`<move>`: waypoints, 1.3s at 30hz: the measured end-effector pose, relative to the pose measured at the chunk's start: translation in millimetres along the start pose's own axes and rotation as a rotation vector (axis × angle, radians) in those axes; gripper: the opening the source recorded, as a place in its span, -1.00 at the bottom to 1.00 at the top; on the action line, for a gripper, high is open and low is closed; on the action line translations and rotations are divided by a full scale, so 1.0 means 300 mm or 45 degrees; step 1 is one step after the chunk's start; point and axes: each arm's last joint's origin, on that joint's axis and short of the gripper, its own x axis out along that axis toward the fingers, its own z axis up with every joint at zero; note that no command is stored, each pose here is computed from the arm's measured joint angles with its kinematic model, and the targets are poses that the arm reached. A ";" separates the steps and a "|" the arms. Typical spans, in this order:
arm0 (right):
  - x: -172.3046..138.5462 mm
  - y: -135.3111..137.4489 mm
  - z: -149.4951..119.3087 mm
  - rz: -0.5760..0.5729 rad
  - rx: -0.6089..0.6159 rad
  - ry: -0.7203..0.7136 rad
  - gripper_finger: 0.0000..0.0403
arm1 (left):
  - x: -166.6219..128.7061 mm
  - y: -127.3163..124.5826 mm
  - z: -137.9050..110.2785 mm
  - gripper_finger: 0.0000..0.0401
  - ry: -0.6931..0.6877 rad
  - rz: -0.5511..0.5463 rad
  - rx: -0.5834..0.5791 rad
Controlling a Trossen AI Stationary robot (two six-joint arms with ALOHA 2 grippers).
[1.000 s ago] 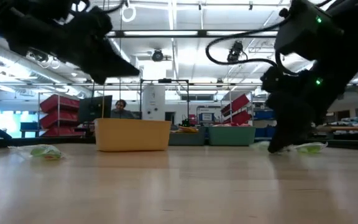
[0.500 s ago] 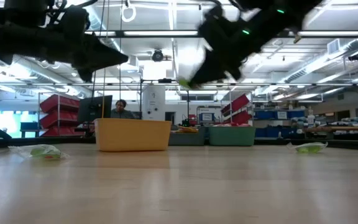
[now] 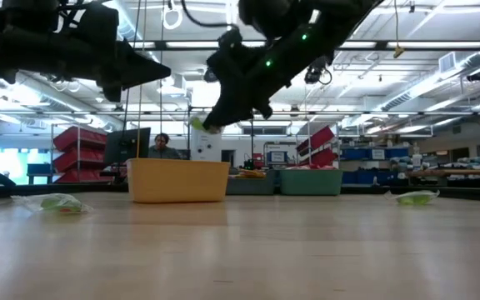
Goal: Sort candy
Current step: Put the green gummy into the yellow bin
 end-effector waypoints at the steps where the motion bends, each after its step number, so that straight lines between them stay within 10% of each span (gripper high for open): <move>1: 0.012 -0.005 -0.004 0.005 0.005 0.008 -0.96 | 0.000 0.000 -0.002 -1.00 0.008 0.000 0.009; 9: 0.083 -0.034 -0.052 -0.018 0.043 0.077 -0.80 | 0.000 0.002 -0.010 -1.00 0.035 0.004 0.002; 21: 0.039 -0.028 -0.026 0.047 -0.016 0.089 -0.01 | 0.000 0.002 -0.018 -1.00 0.062 0.007 -0.025; 31: -0.205 0.044 -0.098 0.073 -0.272 0.468 -0.93 | 0.000 0.003 -0.024 -1.00 0.085 0.009 -0.014; 39: -0.376 0.033 -0.297 -0.054 -0.171 0.690 -0.98 | 0.000 0.002 -0.018 -1.00 0.064 0.007 -0.026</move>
